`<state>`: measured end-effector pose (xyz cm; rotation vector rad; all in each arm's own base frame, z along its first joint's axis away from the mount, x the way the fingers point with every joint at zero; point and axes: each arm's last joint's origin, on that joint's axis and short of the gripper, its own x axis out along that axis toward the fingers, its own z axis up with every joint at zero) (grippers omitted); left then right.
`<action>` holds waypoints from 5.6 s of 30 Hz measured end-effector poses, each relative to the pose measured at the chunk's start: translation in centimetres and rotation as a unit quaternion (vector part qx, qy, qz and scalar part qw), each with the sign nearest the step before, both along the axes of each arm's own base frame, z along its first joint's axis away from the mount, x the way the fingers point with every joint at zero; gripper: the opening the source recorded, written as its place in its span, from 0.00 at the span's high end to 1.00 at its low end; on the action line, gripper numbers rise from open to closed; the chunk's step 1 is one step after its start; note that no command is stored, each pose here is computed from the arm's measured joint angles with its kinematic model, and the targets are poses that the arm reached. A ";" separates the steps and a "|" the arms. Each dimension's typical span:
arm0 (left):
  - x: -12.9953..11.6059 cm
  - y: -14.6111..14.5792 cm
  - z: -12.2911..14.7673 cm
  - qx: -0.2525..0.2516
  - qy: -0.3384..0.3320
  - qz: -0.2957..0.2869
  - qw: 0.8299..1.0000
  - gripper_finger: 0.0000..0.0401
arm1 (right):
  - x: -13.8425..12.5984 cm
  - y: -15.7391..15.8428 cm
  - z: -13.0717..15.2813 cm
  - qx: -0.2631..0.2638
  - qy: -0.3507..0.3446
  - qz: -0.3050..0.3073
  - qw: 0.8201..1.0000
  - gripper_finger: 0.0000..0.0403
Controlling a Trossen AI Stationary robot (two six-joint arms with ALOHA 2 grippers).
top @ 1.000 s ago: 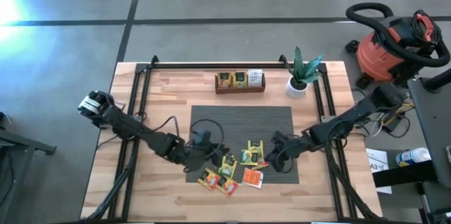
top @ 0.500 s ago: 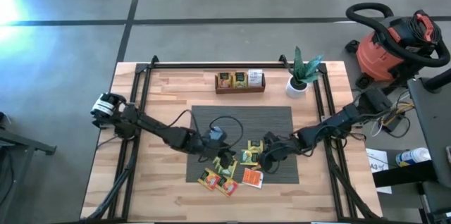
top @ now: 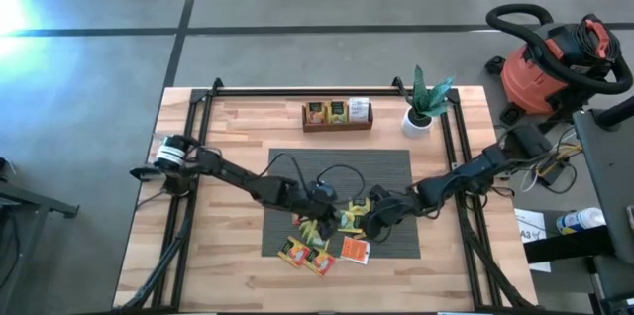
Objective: Pick & Place Tea
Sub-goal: Put the yellow tea bag into the middle section of the wooden organizer
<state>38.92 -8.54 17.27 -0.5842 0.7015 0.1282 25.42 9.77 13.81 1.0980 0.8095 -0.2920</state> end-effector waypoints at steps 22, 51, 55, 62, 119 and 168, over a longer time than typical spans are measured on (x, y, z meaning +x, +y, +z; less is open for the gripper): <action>1.2 -0.2 -2.2 0.031 0.014 -0.056 0.998 0.55 | -0.7 -0.2 -0.3 0.022 0.048 -0.030 0.998 0.62; 2.2 0.0 -3.1 0.006 0.006 -0.059 0.998 0.55 | 0.1 -0.6 -1.1 0.032 0.035 -0.046 0.998 0.60; 2.2 0.1 -3.2 0.006 0.006 -0.058 0.998 0.55 | 0.4 -0.7 -0.9 0.037 0.020 -0.047 0.998 0.63; 2.2 0.2 -3.2 0.007 0.006 -0.056 0.998 0.55 | 0.4 -0.8 -0.9 0.037 0.020 -0.049 0.998 0.68; -10.5 1.4 11.1 0.194 -0.009 0.256 0.947 0.55 | 10.5 -30.1 12.8 -0.383 0.215 0.323 0.839 0.98; -15.1 6.7 10.1 0.143 -0.002 0.316 0.938 0.55 | 15.6 -32.3 9.0 -0.362 0.184 0.372 0.834 0.98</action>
